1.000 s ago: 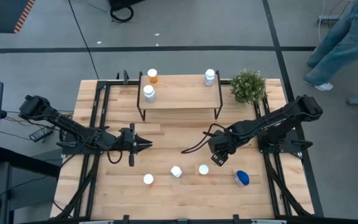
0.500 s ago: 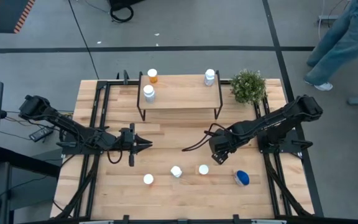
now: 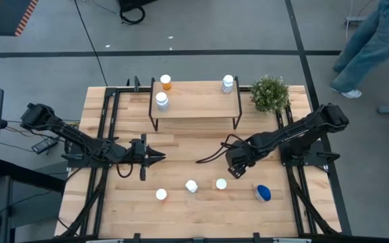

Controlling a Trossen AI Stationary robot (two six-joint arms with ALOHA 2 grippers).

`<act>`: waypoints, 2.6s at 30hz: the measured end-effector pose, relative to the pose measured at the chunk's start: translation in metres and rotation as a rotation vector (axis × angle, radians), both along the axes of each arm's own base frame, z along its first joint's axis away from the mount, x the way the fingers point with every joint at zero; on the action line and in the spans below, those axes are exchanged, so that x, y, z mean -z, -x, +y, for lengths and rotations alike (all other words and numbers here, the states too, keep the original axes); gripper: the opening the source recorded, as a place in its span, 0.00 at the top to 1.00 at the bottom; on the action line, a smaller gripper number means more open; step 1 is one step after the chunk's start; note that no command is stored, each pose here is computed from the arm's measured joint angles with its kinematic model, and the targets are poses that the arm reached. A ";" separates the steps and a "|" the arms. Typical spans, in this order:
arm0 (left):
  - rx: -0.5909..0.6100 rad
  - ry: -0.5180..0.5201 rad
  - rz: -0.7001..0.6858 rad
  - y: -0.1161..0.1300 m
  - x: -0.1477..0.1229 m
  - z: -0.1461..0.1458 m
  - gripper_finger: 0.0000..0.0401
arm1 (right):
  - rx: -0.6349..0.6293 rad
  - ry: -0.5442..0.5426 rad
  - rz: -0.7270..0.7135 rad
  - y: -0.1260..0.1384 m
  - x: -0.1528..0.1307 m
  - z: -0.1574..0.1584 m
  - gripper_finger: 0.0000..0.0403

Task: Pick and place medicine bottles onto shelf by color
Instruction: Put the pink pill bottle on the shelf

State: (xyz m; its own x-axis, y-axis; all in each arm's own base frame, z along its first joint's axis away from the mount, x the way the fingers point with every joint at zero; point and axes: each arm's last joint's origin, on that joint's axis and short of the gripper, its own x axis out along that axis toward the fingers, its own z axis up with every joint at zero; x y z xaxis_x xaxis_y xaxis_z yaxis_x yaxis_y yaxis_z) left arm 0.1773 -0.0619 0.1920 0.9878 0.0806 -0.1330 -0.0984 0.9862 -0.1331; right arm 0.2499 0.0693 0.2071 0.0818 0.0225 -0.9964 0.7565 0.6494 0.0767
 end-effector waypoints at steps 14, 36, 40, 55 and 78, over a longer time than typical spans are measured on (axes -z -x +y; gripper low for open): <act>-0.001 0.007 0.011 0.000 0.001 0.000 0.87 | 0.015 -0.047 0.037 -0.001 0.004 0.002 0.32; -0.002 0.012 0.011 0.000 0.001 0.000 0.86 | -0.015 -0.045 0.034 -0.001 0.003 0.002 0.53; -0.002 0.012 0.011 0.000 0.001 0.000 0.87 | -0.041 -0.059 -0.023 -0.011 -0.012 0.002 0.53; -0.002 0.017 -0.003 0.000 0.000 0.000 0.86 | -0.061 0.092 -0.173 -0.031 -0.127 -0.069 0.53; 0.001 0.001 0.000 0.000 0.000 0.000 0.86 | -0.199 0.172 -0.201 -0.094 -0.183 -0.147 0.53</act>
